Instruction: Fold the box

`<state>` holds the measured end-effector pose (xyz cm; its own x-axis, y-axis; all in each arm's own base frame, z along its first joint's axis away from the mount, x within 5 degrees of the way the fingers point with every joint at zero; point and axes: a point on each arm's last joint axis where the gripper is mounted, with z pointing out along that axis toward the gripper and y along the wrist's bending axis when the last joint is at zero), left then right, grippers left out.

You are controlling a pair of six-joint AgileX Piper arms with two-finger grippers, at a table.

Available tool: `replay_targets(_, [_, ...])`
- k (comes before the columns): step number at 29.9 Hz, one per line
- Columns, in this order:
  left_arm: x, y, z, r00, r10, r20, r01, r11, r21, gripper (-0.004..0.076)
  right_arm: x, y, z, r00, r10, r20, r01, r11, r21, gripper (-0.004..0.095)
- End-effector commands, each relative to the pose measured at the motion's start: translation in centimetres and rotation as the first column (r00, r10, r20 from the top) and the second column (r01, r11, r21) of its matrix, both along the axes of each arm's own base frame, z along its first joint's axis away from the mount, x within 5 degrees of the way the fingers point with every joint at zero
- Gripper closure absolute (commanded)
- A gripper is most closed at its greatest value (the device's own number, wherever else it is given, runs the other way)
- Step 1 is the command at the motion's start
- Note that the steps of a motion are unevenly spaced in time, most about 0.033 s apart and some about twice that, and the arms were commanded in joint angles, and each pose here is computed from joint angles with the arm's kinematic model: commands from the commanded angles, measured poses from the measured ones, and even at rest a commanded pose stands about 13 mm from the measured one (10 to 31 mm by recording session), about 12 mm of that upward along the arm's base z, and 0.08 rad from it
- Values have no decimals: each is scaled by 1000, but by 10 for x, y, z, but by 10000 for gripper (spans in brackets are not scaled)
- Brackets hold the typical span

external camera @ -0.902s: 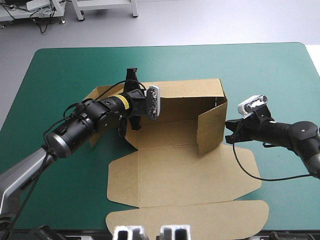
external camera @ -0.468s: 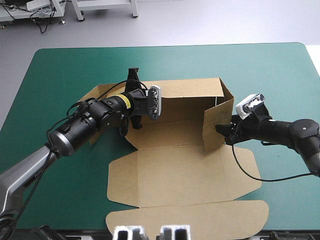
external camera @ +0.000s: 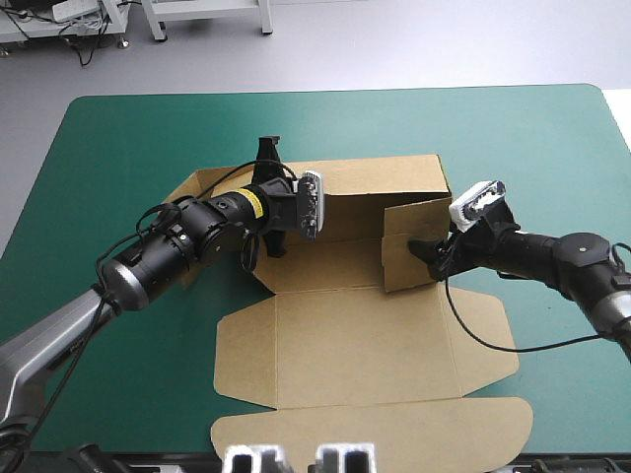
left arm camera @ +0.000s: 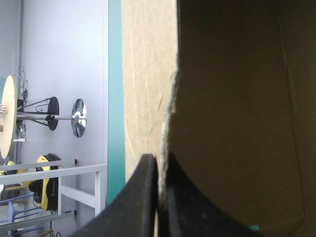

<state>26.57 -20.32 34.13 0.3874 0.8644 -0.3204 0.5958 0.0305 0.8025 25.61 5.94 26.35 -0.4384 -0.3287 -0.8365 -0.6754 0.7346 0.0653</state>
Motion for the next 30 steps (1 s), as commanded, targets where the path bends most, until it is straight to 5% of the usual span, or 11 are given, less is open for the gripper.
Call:
replay_targets(1, [-6,-5,13,999,19,-26,-22,993,-115,734,9,4,18,987,-136,82,135,991,25,189])
replay_targets(9, [-8,-7,13,993,51,-106,-73,975,-210,734,8,20,17,986,-137,97,137,991,5,328])
replay_targets(17, [-11,-6,8,984,55,-168,-84,982,-171,707,8,20,17,985,-135,109,137,990,-16,844])
replay_targets(19, [-12,-5,9,983,55,-173,-85,982,-166,648,8,19,17,983,-143,113,146,989,-19,924])
replay_targets(27, [-20,2,23,988,43,-148,-68,984,-167,225,11,16,18,975,-183,129,188,982,-27,927])
replay_targets(30, [-24,5,28,988,43,-149,-68,984,-167,140,12,15,18,970,-204,131,209,978,-24,928])
